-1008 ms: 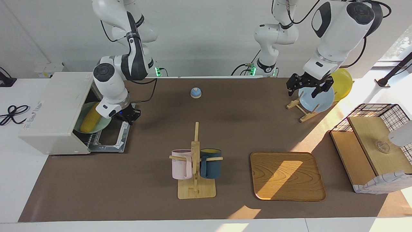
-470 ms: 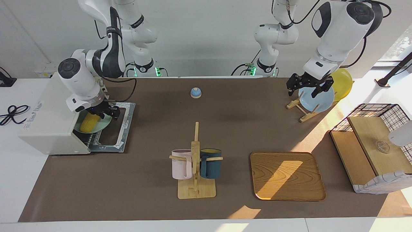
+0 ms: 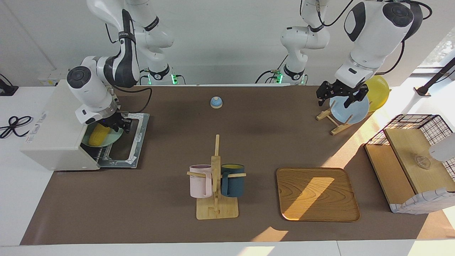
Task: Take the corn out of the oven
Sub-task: 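Grasp the green plate rim with the right gripper, then pull the green plate with corn out and set it on the table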
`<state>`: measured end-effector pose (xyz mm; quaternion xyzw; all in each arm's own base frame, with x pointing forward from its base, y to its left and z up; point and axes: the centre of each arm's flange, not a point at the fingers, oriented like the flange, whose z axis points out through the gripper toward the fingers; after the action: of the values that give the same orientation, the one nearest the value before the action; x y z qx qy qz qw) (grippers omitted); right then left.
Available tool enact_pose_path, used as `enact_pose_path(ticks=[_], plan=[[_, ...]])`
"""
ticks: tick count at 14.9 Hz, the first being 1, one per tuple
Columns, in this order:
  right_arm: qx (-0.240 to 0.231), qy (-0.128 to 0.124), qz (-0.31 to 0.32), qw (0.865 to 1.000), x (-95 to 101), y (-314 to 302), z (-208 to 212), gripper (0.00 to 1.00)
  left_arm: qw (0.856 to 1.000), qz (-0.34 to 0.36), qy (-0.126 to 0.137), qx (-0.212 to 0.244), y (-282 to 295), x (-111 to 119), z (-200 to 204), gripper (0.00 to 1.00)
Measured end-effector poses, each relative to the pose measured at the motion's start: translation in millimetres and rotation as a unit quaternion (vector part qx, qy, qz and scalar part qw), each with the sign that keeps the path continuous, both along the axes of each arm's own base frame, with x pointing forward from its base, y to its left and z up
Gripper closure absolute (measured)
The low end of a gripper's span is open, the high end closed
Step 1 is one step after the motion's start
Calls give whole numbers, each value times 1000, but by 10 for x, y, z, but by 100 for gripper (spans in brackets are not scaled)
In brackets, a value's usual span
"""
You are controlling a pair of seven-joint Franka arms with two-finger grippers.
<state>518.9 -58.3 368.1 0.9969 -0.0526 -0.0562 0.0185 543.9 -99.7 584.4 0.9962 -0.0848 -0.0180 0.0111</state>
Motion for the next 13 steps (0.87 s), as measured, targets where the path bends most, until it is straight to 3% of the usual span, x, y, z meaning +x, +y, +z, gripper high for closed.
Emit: enact_pose_path(ticks=[3,6,9,13], plan=[[1,1,21,1000,-28,24,6,96,1000,0,0,0,0,0,0,0],[-11,0,65,998,-8,334,138,96,1000,0,0,0,0,0,0,0],[-21,7,107,994,146,1037,463,97,1000,0,0,0,0,0,0,0],[-39,9,99,994,339,2196,800,97,1000,0,0,0,1,1,0,0]])
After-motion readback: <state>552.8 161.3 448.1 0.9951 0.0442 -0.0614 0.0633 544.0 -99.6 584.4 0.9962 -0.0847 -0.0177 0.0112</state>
